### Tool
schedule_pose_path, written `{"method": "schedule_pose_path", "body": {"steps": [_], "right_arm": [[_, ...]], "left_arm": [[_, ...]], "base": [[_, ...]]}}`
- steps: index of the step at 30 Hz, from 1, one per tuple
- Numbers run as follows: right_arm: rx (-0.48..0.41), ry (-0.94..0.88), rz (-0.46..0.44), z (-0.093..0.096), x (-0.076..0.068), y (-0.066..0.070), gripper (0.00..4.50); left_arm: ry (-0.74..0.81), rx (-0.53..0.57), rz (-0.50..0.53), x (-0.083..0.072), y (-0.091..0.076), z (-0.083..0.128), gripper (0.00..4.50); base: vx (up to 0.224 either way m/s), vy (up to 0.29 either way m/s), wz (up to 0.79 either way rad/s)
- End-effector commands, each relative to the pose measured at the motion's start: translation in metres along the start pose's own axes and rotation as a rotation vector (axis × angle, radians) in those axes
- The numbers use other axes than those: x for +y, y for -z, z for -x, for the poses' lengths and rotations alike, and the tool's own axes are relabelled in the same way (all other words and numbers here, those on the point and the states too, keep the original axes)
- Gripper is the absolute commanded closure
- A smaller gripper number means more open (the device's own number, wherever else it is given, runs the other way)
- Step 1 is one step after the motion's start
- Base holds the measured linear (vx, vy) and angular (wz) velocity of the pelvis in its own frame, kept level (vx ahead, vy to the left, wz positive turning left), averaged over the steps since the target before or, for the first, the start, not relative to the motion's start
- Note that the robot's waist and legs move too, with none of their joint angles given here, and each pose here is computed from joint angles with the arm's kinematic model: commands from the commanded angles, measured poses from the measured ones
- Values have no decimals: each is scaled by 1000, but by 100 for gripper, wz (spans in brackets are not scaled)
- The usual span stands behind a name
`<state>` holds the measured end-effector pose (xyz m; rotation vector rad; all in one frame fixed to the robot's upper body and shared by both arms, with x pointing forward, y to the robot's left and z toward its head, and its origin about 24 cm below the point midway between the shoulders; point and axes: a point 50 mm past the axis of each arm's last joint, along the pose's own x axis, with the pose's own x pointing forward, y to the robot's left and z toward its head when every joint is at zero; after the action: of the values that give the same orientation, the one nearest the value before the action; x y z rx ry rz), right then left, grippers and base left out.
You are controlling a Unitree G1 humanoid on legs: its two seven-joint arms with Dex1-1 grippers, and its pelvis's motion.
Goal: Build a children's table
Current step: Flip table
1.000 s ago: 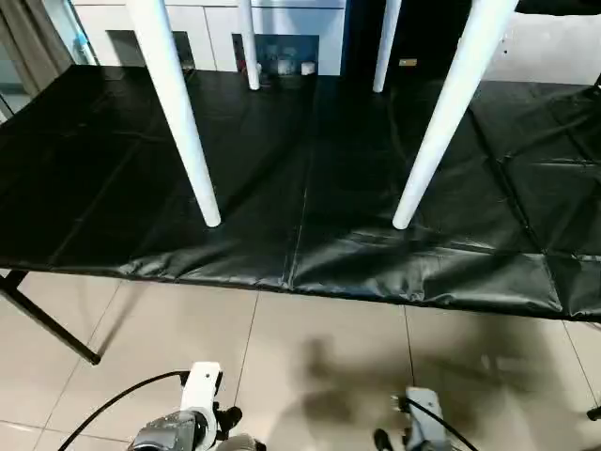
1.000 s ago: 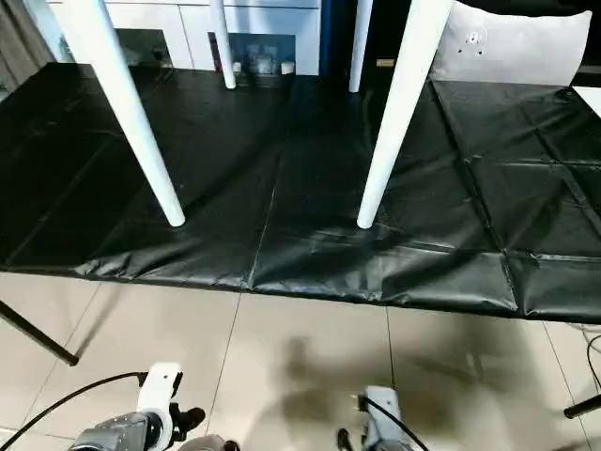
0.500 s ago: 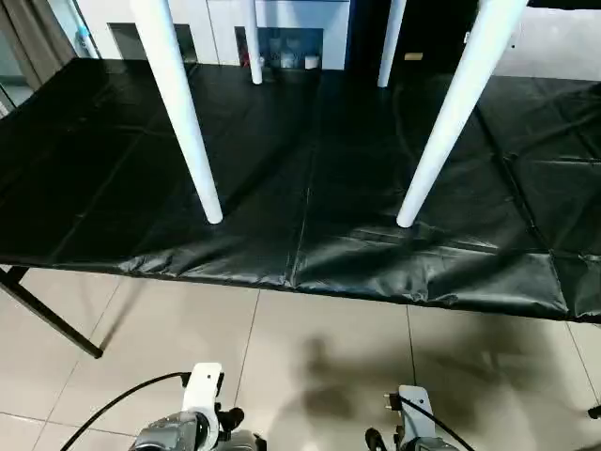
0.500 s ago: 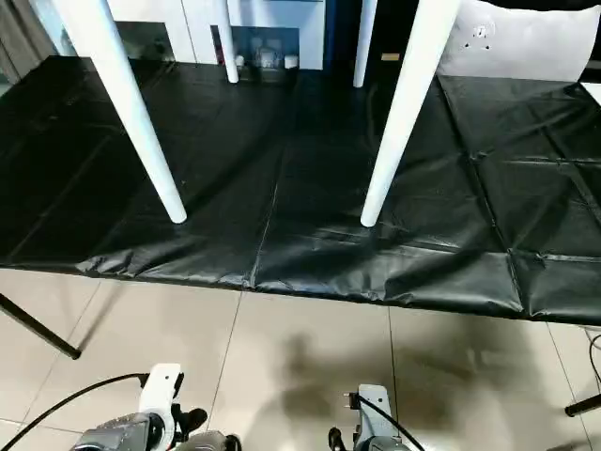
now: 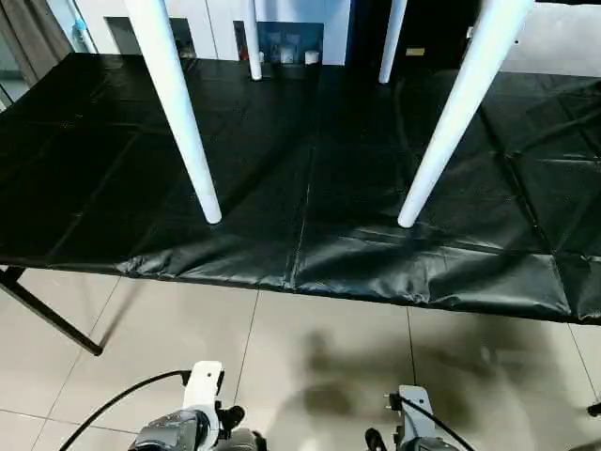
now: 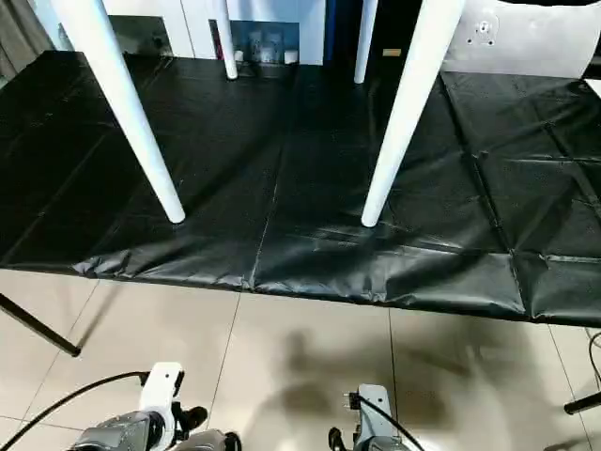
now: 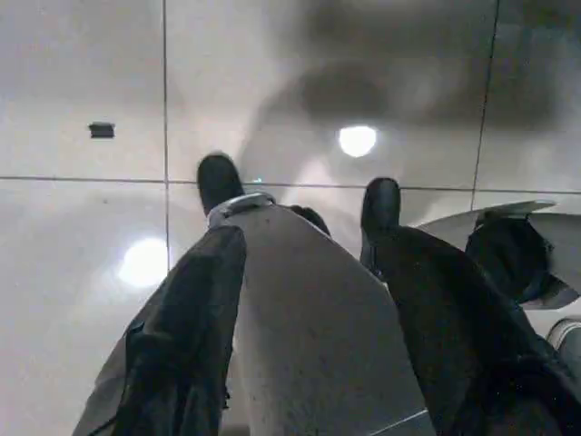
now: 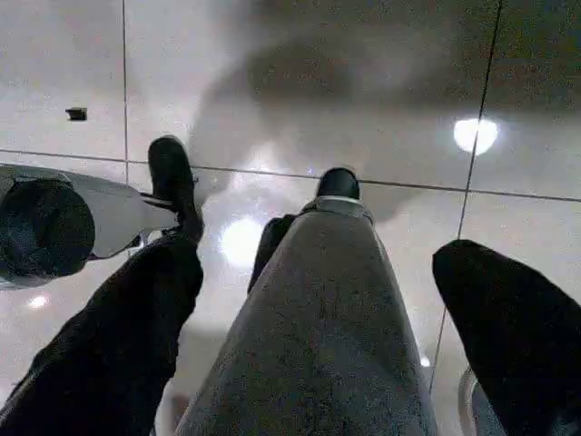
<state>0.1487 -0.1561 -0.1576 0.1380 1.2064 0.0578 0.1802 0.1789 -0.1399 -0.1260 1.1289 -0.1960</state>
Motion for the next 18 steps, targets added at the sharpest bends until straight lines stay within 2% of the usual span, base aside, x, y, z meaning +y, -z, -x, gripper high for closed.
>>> {"method": "schedule_pose_path", "body": {"steps": [1, 18], "right_arm": [[8, -1, 3, 0, 0, 1, 0], [8, -1, 3, 0, 0, 1, 0]], "left_arm": [[0, 13, 1, 1, 3, 0, 180], [0, 13, 1, 1, 3, 0, 180]], "base": [[0, 0, 0], [0, 0, 0]]}}
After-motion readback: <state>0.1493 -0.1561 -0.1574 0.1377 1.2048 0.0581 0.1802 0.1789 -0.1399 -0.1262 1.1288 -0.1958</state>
